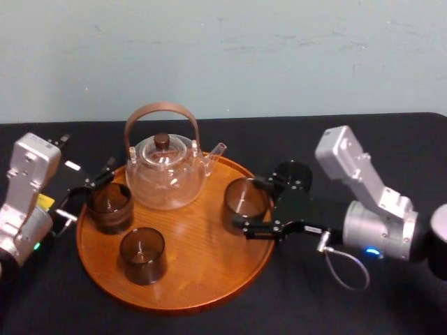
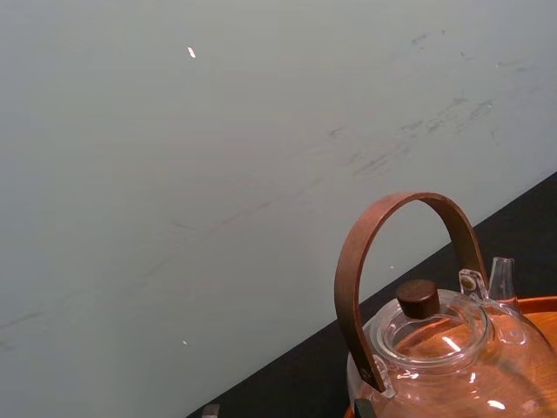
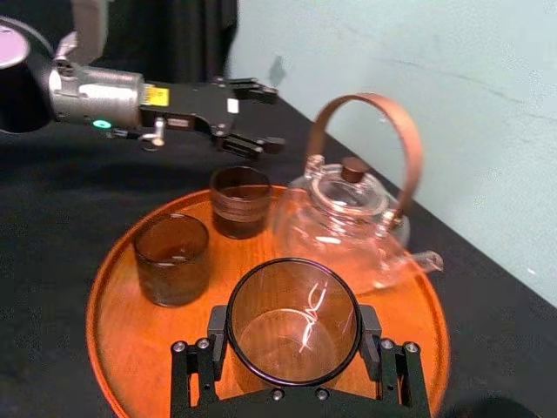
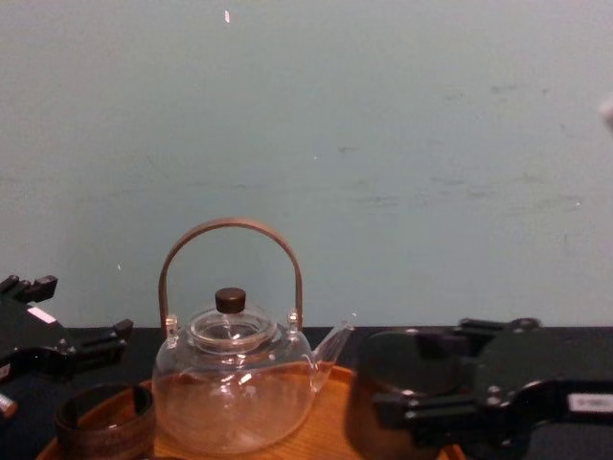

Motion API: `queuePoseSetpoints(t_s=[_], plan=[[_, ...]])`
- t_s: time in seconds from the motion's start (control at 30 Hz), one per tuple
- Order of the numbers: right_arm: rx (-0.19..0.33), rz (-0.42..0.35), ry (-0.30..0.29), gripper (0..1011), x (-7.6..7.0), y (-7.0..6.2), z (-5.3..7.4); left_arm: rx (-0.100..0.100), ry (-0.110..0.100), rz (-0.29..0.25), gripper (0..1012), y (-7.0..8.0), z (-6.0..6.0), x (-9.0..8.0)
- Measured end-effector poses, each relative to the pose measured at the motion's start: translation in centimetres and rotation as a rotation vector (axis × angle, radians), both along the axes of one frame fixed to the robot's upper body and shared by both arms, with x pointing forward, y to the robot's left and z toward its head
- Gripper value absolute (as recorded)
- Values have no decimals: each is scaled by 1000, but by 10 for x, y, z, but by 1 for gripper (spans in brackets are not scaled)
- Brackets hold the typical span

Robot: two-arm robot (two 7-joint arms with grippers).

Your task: Pick up the glass from the table and place it on the tray.

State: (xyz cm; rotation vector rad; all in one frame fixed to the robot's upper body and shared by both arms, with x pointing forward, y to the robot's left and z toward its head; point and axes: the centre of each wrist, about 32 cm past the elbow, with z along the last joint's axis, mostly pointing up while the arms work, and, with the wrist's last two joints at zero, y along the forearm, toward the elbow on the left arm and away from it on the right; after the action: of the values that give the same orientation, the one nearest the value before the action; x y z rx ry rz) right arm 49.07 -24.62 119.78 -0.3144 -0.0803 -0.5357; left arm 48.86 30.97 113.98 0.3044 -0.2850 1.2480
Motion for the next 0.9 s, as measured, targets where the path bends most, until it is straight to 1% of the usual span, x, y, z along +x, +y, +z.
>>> queuePoseSetpoints(t_s=[0.03, 0.23, 0.4, 0.6, 0.9], plan=[[-1, 13, 2, 904, 1, 4, -1, 0, 0, 0, 1002, 0, 0, 0], [-6, 54, 17, 903, 7, 18, -7, 0, 0, 0, 1001, 0, 0, 0], [-15, 71, 33, 903, 8, 24, -14, 0, 0, 0, 1001, 0, 0, 0], [-26, 81, 47, 904, 6, 26, -18, 0, 0, 0, 1001, 0, 0, 0], [-43, 77, 69, 904, 3, 25, -26, 0, 0, 0, 1001, 0, 0, 0]])
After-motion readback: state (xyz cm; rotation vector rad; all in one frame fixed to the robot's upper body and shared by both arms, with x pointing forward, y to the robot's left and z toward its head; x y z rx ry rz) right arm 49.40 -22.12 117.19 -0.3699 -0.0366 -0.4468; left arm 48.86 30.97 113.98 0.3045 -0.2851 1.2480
